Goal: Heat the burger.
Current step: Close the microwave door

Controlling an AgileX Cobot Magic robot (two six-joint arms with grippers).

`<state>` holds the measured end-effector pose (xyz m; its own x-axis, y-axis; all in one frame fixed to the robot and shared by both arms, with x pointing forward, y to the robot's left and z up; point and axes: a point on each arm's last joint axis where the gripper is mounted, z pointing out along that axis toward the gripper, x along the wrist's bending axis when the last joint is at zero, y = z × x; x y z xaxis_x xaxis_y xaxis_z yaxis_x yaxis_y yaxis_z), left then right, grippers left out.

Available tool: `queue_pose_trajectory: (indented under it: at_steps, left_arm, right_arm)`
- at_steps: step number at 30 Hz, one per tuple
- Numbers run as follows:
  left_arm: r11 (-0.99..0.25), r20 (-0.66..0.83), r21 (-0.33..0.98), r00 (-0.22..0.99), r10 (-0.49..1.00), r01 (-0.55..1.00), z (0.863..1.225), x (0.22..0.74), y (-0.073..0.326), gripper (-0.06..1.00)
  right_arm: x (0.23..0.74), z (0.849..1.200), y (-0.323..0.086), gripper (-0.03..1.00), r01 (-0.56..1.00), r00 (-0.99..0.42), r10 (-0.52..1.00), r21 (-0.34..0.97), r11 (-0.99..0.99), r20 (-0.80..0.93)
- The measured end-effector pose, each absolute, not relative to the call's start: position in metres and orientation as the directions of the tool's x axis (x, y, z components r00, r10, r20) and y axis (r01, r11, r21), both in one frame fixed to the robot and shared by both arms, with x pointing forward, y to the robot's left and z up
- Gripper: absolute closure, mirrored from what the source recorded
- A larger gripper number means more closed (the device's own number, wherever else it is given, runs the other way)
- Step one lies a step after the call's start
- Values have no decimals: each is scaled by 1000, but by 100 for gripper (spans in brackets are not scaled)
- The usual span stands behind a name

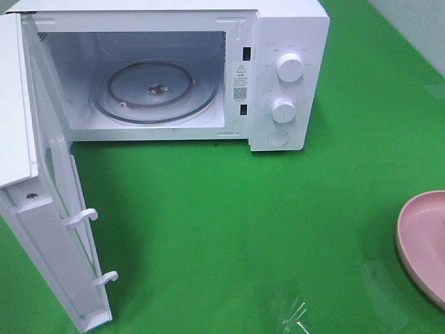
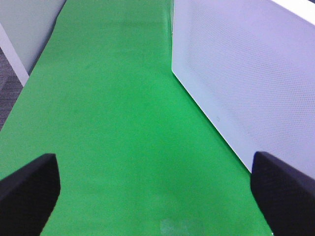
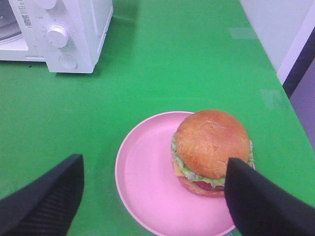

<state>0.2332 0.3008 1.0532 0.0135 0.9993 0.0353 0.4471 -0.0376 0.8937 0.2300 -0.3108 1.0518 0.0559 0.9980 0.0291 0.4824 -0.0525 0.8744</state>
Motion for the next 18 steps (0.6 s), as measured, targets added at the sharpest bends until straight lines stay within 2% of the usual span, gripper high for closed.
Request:
queue_pose_trajectory:
  at_steps: [3, 9, 10, 11, 12, 15, 17, 18]
  left_arm:
    - [-38, 35, 895, 13, 999, 445, 1054, 233, 301, -2]
    - [-42, 43, 939, 5, 999, 342, 1067, 234, 301, 8]
    - [-41, 42, 942, 4, 999, 334, 1070, 238, 301, 14]
    - [-41, 42, 942, 4, 999, 334, 1070, 238, 301, 14]
    - [-41, 42, 942, 4, 999, 334, 1072, 245, 301, 22]
    - [-41, 42, 940, 4, 999, 338, 1074, 249, 302, 26]
    - [-64, 72, 935, -10, 997, 349, 1078, 265, 304, 43]
    - [-64, 72, 935, -10, 997, 349, 1078, 265, 304, 43]
  right_arm:
    - [230, 1052, -311, 21, 482, 56, 998, 874, -52, 29]
    - [230, 1052, -311, 21, 482, 56, 998, 874, -52, 29]
    - [230, 1052, -311, 21, 482, 56, 998, 874, -52, 29]
    - [230, 1052, -311, 21, 482, 56, 998, 874, -52, 29]
    - [230, 1052, -311, 21, 482, 56, 998, 874, -52, 29]
    - [230, 1052, -311, 21, 482, 56, 998, 874, -52, 29]
    - [230, 1052, -311, 21, 482, 56, 998, 874, -52, 29]
    - [230, 1052, -311, 21, 482, 56, 998, 874, -52, 29]
